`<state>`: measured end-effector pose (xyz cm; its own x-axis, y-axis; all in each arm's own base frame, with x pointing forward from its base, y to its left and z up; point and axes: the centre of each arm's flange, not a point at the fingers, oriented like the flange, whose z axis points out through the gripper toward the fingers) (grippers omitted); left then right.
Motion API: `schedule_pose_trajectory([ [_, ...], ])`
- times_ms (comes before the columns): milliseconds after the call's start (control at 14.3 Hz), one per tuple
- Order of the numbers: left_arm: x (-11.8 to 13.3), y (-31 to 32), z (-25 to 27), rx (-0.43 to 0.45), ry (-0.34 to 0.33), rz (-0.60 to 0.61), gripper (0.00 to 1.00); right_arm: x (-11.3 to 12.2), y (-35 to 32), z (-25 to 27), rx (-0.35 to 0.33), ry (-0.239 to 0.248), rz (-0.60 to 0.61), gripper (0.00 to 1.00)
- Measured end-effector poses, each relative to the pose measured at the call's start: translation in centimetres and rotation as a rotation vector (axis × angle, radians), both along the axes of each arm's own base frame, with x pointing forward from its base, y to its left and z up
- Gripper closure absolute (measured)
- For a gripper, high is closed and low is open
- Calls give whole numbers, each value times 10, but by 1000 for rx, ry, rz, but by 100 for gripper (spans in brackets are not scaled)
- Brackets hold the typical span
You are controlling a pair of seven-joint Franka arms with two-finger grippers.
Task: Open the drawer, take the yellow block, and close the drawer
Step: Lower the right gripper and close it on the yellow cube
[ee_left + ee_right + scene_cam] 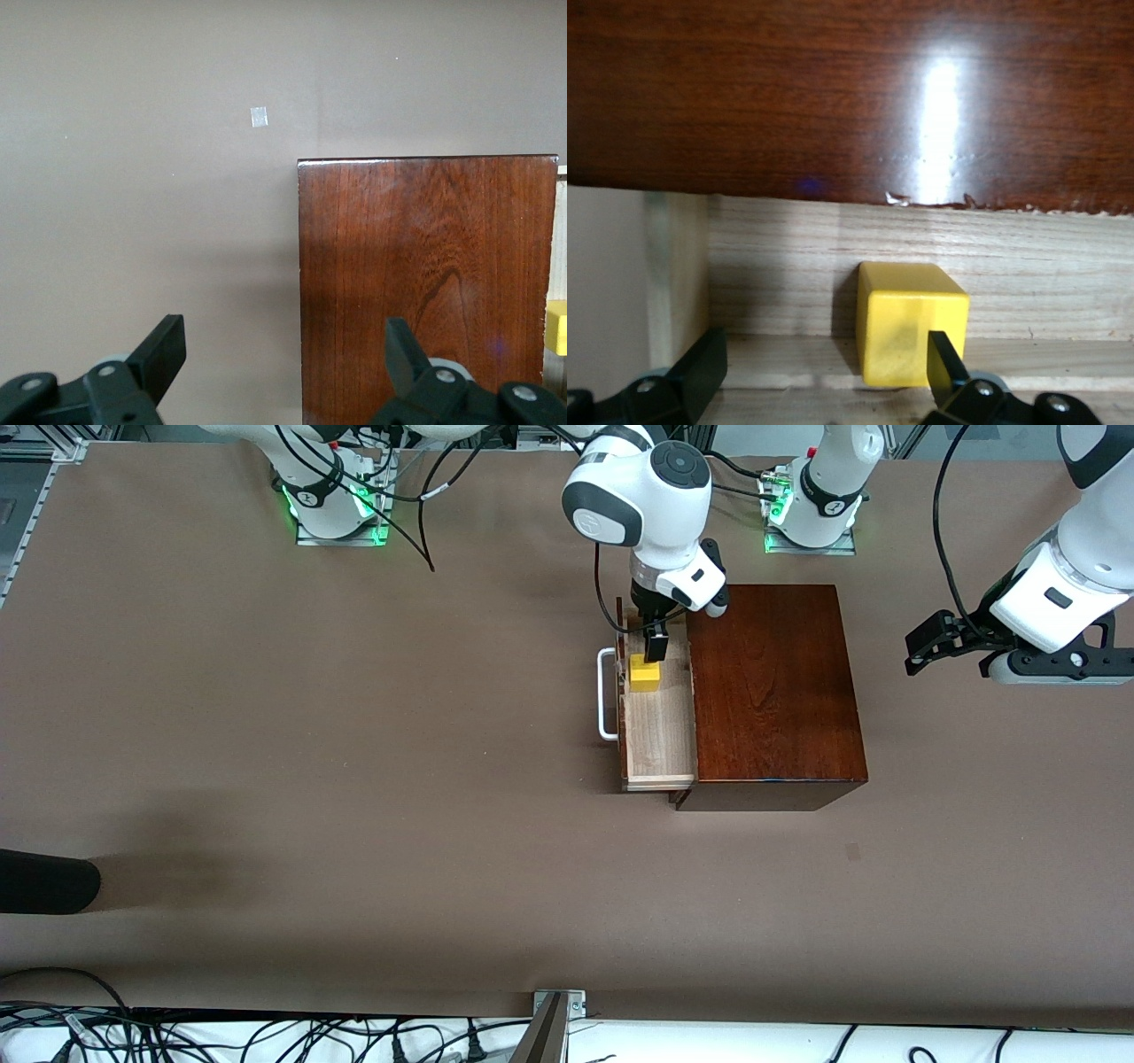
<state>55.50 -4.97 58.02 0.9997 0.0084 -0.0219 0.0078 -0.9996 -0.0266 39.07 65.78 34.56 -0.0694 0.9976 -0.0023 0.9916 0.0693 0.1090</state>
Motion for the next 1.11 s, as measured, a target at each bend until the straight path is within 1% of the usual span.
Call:
schedule_pose_trajectory([
  [209, 0, 0, 0, 0, 0, 0, 0, 8, -2, -7, 0, -9, -7, 0],
  [418, 0, 0, 0, 0, 0, 0, 0, 11, -1, -4, 19, -21, -8, 0],
  [627, 0, 0, 0, 0, 0, 0, 0, 19, -3, -7, 33, -37, -16, 0],
  [906, 0, 0, 0, 0, 0, -1, 0, 26, -5, -27, 27, -38, -23, 0],
  [1115, 0, 0, 0, 0, 0, -1, 0, 27, -4, -30, 30, -39, -23, 0],
])
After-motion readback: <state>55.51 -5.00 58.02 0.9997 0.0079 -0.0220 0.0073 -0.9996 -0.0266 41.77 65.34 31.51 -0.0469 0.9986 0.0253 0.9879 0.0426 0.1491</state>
